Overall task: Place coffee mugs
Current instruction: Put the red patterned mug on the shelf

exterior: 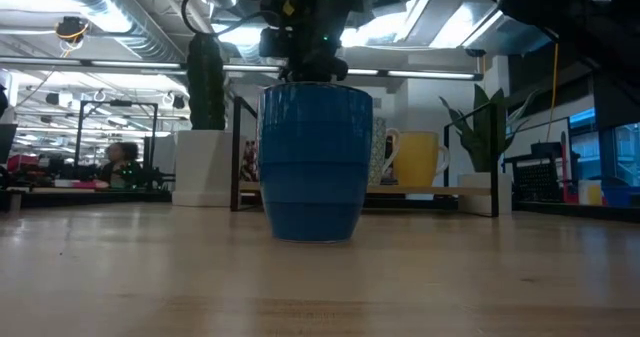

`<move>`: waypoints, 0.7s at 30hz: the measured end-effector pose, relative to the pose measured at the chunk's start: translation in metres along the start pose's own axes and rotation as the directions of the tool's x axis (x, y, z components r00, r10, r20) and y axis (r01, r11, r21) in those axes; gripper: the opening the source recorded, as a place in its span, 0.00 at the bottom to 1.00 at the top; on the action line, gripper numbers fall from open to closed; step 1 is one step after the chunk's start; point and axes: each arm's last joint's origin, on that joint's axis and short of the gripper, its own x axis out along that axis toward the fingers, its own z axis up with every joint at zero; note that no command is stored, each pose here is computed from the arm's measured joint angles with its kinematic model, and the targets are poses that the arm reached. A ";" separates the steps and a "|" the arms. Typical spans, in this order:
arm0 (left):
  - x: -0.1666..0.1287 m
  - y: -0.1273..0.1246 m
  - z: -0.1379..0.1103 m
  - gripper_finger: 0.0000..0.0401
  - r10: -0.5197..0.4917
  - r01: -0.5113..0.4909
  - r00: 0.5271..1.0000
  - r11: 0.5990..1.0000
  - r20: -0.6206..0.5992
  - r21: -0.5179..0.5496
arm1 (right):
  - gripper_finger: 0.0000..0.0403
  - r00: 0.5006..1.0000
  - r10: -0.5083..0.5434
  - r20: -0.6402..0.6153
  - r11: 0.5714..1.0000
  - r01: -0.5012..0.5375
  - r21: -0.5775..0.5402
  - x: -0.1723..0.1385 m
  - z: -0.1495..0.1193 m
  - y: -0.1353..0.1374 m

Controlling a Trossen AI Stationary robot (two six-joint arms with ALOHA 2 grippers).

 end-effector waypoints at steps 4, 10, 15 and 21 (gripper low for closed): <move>0.000 0.000 0.000 0.32 0.000 0.000 1.000 1.000 0.000 0.000 | 0.00 1.000 0.000 -0.001 1.000 0.000 0.000 0.004 0.000 0.000; 0.000 0.000 0.000 0.32 0.000 0.000 1.000 1.000 0.000 0.000 | 0.00 1.000 -0.017 -0.016 1.000 0.017 0.000 0.007 0.000 -0.001; 0.000 0.000 0.000 0.32 0.000 0.000 1.000 1.000 0.001 0.000 | 0.04 0.999 -0.030 -0.034 1.000 0.030 0.000 0.008 -0.001 -0.001; 0.000 0.000 0.000 0.32 0.000 0.000 1.000 1.000 0.000 0.000 | 0.05 0.999 -0.029 -0.033 1.000 0.029 -0.002 0.009 0.000 -0.001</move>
